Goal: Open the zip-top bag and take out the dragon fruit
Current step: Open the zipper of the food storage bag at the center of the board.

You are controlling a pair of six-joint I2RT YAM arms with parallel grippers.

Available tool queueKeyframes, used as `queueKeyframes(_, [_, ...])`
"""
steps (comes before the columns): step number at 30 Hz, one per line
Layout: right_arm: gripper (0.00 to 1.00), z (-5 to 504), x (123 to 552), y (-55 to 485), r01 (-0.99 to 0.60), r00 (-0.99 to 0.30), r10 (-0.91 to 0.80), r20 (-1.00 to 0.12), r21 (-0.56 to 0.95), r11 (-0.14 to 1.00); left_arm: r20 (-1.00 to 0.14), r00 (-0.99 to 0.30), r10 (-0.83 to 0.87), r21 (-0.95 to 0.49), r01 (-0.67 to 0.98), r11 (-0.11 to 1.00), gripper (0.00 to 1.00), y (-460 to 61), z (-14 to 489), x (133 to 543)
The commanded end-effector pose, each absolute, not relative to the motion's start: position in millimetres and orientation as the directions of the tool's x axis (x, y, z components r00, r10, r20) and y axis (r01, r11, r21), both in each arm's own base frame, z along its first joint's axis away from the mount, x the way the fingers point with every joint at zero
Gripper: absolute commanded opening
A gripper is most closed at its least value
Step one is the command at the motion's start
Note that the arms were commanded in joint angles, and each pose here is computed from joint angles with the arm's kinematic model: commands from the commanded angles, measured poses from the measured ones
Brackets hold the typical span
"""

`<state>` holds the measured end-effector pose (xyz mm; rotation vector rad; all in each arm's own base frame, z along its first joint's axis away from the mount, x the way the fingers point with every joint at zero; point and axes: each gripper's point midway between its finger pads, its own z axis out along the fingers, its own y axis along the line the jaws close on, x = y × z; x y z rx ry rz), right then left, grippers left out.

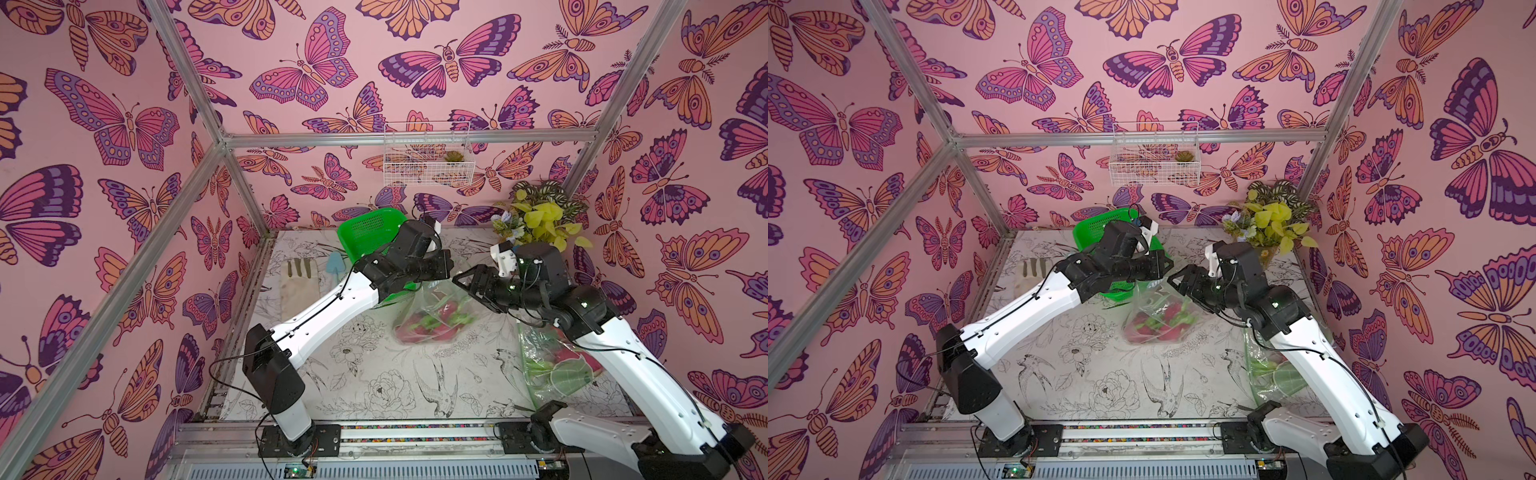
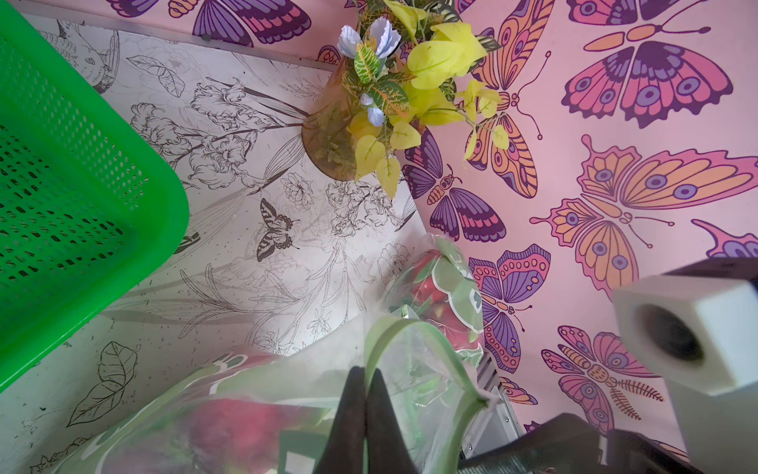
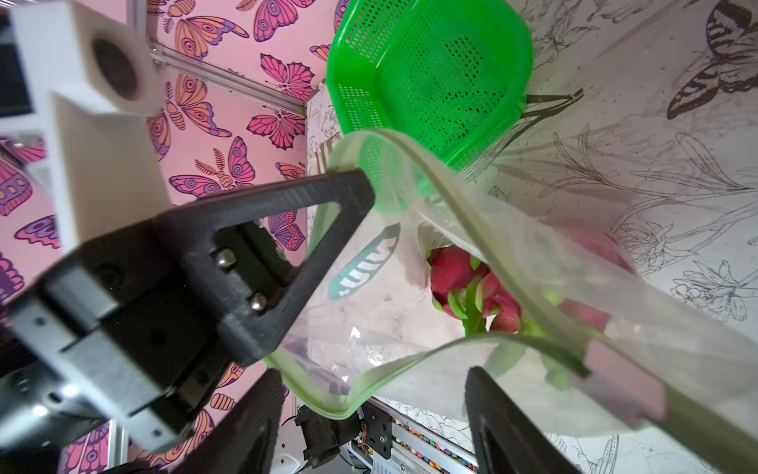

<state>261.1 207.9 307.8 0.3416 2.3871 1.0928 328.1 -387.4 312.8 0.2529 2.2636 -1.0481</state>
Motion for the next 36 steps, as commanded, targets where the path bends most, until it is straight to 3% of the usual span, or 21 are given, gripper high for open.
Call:
queueKeyframes(1, [0.71,295.6,268.8,205.0,0.055,-0.834,0.433,-0.341,0.730,0.681,-0.648,-0.754,-0.111,-0.631,0.449,0.633,0.00,-385.9,335.4,322.1])
queueKeyframes(5, [0.66,286.8,271.7,203.2,0.067,-0.831,0.419,-0.364,0.684,0.727,-0.655,-0.748,-0.113,-0.630,0.456,0.629,0.00,-384.4,337.2,319.4])
queueKeyframes(14, [0.40,276.2,276.9,205.2,0.072,-0.838,0.395,-0.377,0.641,0.764,-0.669,-0.735,-0.111,-0.632,0.483,0.606,0.00,-379.6,344.5,310.7])
queueKeyframes(21, [0.00,284.0,279.4,192.1,0.057,-0.802,0.396,-0.447,0.602,0.796,-0.688,-0.718,-0.105,-0.632,0.522,0.573,0.00,-371.8,357.9,296.7])
queueKeyframes(30, [0.00,324.7,279.0,159.2,-0.007,-0.717,0.337,-0.610,0.491,0.871,-0.686,-0.720,-0.108,-0.638,0.522,0.567,0.00,-366.2,359.7,291.6])
queueKeyframes(36, [0.00,337.4,277.3,158.1,-0.110,-0.732,0.215,-0.646,0.424,0.899,-0.661,-0.741,-0.117,-0.639,0.475,0.605,0.00,-355.2,338.4,297.1])
